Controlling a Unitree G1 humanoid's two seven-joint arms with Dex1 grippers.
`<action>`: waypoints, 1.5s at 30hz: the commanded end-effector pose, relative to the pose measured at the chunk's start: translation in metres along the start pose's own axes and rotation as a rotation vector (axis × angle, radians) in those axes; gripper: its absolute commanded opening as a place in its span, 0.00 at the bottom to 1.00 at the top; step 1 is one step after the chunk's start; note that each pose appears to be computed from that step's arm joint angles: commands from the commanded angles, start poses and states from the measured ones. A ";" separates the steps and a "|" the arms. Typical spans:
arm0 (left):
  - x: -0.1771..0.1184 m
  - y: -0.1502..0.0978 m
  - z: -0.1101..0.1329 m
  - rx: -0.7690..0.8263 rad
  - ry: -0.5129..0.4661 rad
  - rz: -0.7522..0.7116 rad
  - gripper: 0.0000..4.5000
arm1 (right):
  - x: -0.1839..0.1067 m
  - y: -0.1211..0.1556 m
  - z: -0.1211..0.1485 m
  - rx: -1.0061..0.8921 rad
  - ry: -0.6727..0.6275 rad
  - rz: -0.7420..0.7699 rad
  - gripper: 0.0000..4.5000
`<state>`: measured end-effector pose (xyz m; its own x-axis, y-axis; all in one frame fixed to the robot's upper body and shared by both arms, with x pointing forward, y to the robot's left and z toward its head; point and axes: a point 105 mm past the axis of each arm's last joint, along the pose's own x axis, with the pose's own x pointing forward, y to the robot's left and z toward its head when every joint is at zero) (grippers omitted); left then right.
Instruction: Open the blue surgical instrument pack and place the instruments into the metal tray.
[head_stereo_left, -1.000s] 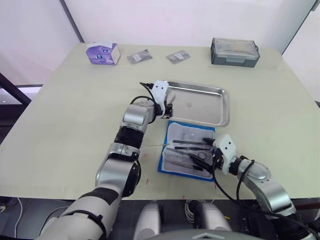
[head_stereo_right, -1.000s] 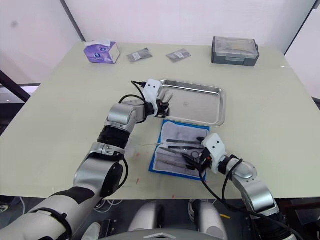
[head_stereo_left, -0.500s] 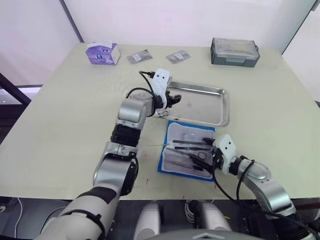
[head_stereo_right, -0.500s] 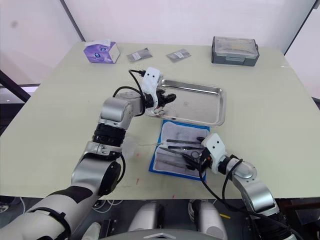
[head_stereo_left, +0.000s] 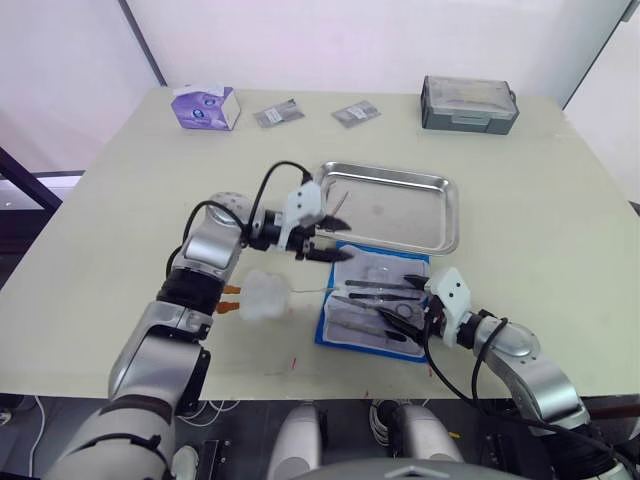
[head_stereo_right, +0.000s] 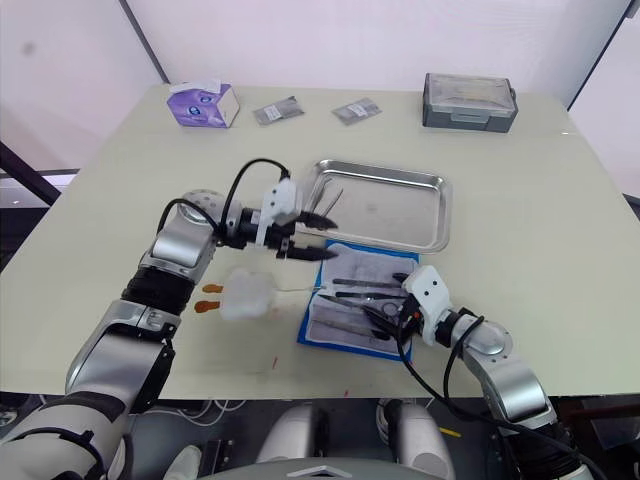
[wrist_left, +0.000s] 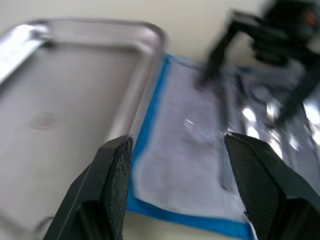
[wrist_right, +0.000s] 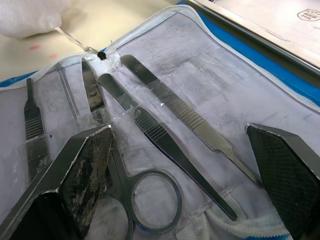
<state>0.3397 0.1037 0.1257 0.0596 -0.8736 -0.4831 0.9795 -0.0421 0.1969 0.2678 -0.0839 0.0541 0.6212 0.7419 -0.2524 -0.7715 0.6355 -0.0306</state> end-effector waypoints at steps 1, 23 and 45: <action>0.003 -0.006 -0.010 0.078 0.046 -0.066 0.68 | -0.002 0.002 -0.038 0.068 0.136 -0.011 1.00; 0.030 -0.001 -0.025 0.062 0.045 -0.153 0.68 | -0.005 0.002 -0.039 0.071 0.140 -0.029 1.00; 0.031 -0.011 -0.038 0.112 0.103 -0.198 0.01 | -0.003 0.004 -0.038 0.078 0.133 -0.031 1.00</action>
<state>0.3393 0.0910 0.0820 -0.0951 -0.8275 -0.5534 0.9513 -0.2392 0.1942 0.2672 -0.0840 0.0516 0.6401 0.7263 -0.2506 -0.7541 0.6563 -0.0240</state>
